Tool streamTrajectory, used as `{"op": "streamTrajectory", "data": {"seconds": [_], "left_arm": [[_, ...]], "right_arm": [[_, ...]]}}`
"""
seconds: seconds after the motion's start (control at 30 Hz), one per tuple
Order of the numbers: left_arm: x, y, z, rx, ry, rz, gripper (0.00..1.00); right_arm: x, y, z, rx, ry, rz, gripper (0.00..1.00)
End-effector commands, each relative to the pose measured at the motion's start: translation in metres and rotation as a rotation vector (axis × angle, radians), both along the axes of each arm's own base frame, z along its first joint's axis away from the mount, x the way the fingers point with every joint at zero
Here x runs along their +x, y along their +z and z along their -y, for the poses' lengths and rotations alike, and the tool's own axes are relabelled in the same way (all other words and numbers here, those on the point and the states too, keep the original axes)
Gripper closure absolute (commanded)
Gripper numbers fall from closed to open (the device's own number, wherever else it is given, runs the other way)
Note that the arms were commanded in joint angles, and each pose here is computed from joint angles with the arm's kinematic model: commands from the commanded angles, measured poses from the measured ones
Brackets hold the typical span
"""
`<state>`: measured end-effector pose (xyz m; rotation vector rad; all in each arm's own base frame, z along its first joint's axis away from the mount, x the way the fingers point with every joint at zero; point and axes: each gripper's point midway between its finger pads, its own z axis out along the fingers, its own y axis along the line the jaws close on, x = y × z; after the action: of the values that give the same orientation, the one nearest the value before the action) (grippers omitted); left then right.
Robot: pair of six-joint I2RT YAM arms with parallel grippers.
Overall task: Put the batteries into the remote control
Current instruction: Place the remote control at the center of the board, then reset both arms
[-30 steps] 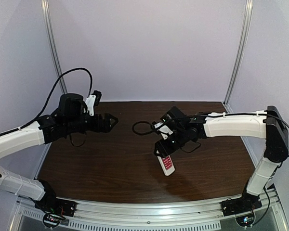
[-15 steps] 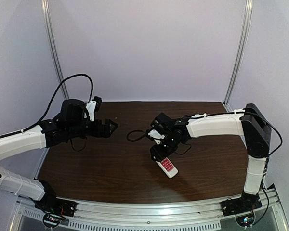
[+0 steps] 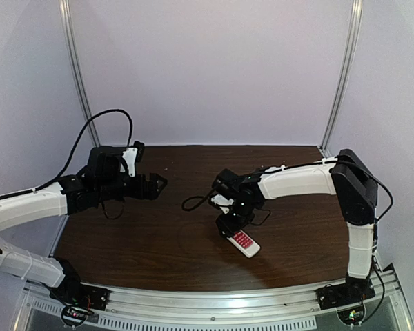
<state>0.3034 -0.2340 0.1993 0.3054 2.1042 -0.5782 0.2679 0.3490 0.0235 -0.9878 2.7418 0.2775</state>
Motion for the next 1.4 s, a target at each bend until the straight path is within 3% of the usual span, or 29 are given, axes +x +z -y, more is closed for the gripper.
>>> {"op": "streamTrajectory", "data": {"seconds": [0.0, 0.1, 0.2, 0.53, 0.73, 0.8, 0.97, 1.2, 1.37], "left_arm": [[0.008, 0.007, -0.002, -0.005, 0.024, 0.044, 0.03], [0.008, 0.003, -0.002, 0.002, 0.024, 0.04, 0.03], [0.009, 0.002, -0.003, 0.01, 0.025, 0.038, 0.03], [0.016, 0.01, -0.004, 0.016, 0.008, 0.034, 0.03], [0.023, 0.022, -0.002, 0.049, 0.004, 0.029, 0.02], [0.028, 0.026, -0.001, 0.065, -0.001, 0.022, 0.03], [0.043, 0.036, 0.003, 0.09, -0.024, 0.013, 0.03], [0.066, 0.035, 0.012, 0.071, -0.085, -0.032, 0.03], [0.069, 0.009, 0.024, 0.037, -0.127, -0.07, 0.02]], "right_arm": [[0.0, -0.015, 0.005, -0.06, -0.007, -0.001, 0.71], [-0.002, -0.017, 0.004, -0.062, -0.007, -0.009, 0.63], [-0.003, -0.015, 0.003, -0.051, -0.011, -0.011, 0.47], [-0.003, 0.006, -0.016, 0.057, -0.008, -0.019, 0.24], [0.012, 0.052, -0.026, 0.201, -0.022, 0.026, 0.12], [0.019, 0.075, -0.027, 0.273, -0.029, 0.054, 0.01], [0.043, 0.129, -0.012, 0.437, -0.076, 0.146, 0.0], [0.07, 0.177, 0.056, 0.67, -0.239, 0.265, 0.0], [0.07, 0.172, 0.115, 0.726, -0.358, 0.341, 0.0]]}}
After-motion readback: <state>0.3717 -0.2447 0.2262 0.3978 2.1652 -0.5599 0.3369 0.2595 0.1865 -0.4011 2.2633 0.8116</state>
